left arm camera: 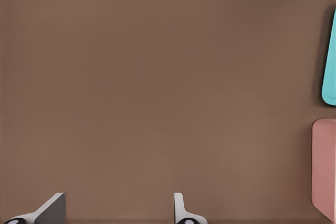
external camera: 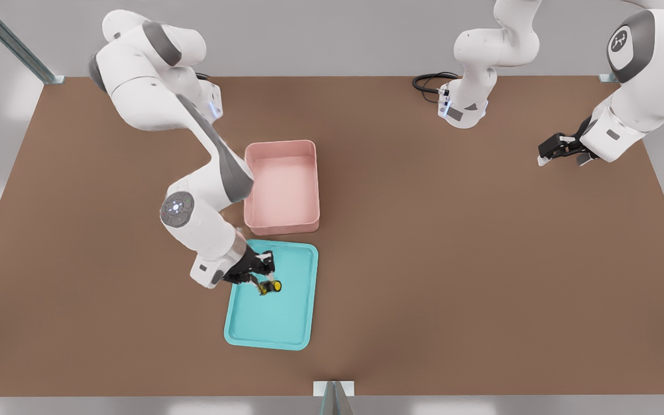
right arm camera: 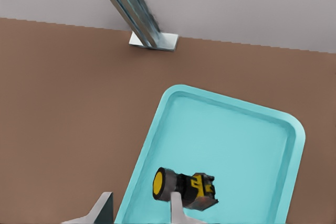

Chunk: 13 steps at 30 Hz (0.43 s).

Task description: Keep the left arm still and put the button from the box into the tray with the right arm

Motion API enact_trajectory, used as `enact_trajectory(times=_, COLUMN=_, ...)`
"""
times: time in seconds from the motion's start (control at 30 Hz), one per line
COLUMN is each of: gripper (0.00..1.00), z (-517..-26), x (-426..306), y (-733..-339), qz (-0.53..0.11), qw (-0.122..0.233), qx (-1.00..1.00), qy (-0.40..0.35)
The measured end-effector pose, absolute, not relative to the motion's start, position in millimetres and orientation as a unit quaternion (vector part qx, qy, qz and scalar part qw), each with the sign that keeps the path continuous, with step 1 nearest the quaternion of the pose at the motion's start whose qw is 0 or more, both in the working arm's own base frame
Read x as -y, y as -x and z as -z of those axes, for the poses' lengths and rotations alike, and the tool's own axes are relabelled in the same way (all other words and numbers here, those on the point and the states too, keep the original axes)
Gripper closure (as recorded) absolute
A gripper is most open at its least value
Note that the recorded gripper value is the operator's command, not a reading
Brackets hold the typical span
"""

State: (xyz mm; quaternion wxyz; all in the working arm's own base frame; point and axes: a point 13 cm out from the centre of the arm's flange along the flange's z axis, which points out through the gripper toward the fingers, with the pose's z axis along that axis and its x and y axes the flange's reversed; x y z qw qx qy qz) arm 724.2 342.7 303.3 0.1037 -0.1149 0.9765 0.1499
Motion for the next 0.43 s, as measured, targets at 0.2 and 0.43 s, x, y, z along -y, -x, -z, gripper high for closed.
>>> enact_trajectory(times=0.2, gripper=0.00, z=-324, x=-280, y=-704, qz=-0.047, qw=0.043, qx=-0.984, qy=0.167)
enact_trajectory(times=0.43, gripper=0.00, z=-487, x=-40, y=-594, qz=0.052, qw=-0.026, qx=-0.998, qy=0.039)
